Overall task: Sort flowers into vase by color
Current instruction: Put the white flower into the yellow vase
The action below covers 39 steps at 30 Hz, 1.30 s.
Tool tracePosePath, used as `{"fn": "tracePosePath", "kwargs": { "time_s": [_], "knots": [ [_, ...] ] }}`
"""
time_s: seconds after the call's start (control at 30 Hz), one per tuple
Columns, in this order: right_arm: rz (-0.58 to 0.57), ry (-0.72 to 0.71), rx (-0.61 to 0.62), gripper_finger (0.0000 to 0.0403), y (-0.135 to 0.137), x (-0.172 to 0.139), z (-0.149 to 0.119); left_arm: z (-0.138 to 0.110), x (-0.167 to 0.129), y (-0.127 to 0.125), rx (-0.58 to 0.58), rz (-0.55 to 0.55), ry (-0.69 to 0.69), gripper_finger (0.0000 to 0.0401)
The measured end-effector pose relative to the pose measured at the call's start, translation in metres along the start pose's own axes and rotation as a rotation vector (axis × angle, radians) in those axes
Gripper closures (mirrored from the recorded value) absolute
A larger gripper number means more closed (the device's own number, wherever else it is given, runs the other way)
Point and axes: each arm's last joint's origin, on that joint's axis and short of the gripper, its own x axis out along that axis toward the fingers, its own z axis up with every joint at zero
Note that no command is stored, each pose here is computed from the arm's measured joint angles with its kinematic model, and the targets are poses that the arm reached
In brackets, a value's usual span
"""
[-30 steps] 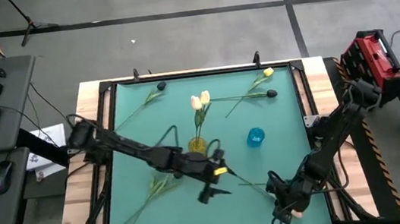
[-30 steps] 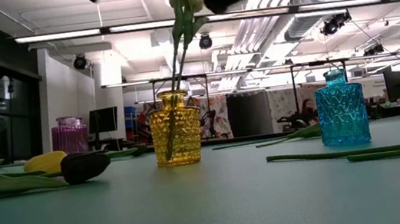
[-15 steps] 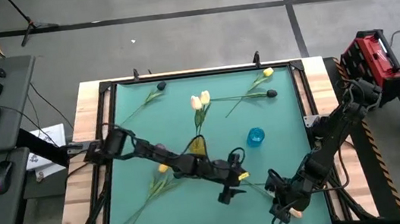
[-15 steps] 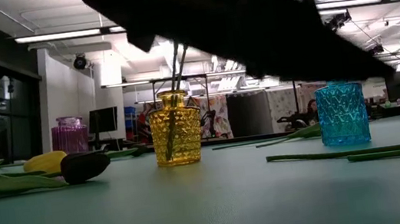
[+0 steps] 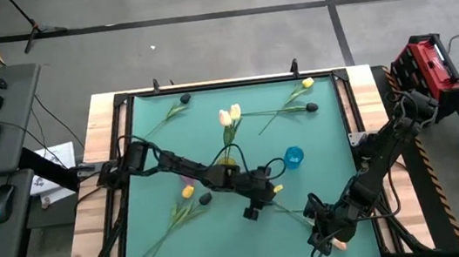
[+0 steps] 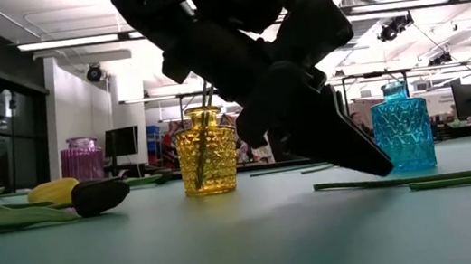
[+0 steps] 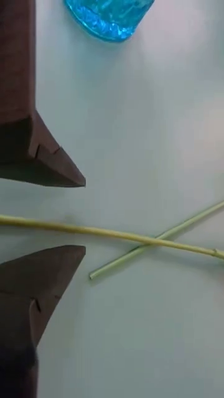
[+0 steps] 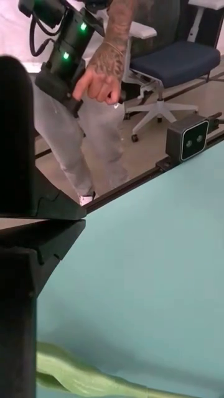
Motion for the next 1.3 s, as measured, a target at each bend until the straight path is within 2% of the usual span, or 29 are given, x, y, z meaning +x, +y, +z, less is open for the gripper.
{"fn": "tracePosePath", "kwargs": {
  "time_s": [0.27,0.47,0.63,0.77,0.93,1.07,1.3],
  "knots": [
    [0.000,-0.001,0.015,0.0402,0.000,0.000,0.000,-0.012,0.004,0.003,-0.043,-0.018,0.071,0.0307],
    [-0.001,-0.001,0.016,0.0402,0.000,0.000,0.000,-0.014,0.005,-0.004,0.003,-0.028,0.107,0.0320],
    [-0.001,-0.001,0.024,0.0402,0.000,0.000,0.000,-0.017,0.003,-0.008,-0.060,-0.048,0.169,0.0391],
    [0.008,-0.002,0.024,0.0402,0.001,0.000,0.000,-0.012,-0.006,-0.007,-0.103,-0.053,0.174,0.0399],
    [0.076,-0.017,0.019,0.0402,0.007,0.000,0.001,0.002,-0.031,0.001,-0.111,-0.046,0.180,0.0400],
    [0.187,-0.156,0.007,0.0402,0.019,-0.013,0.007,0.022,-0.059,0.017,-0.123,-0.011,0.114,0.0401],
    [0.321,-0.525,-0.014,0.0402,0.035,-0.049,0.024,0.031,-0.088,0.032,-0.148,0.018,0.111,0.0401]
  ]
}}
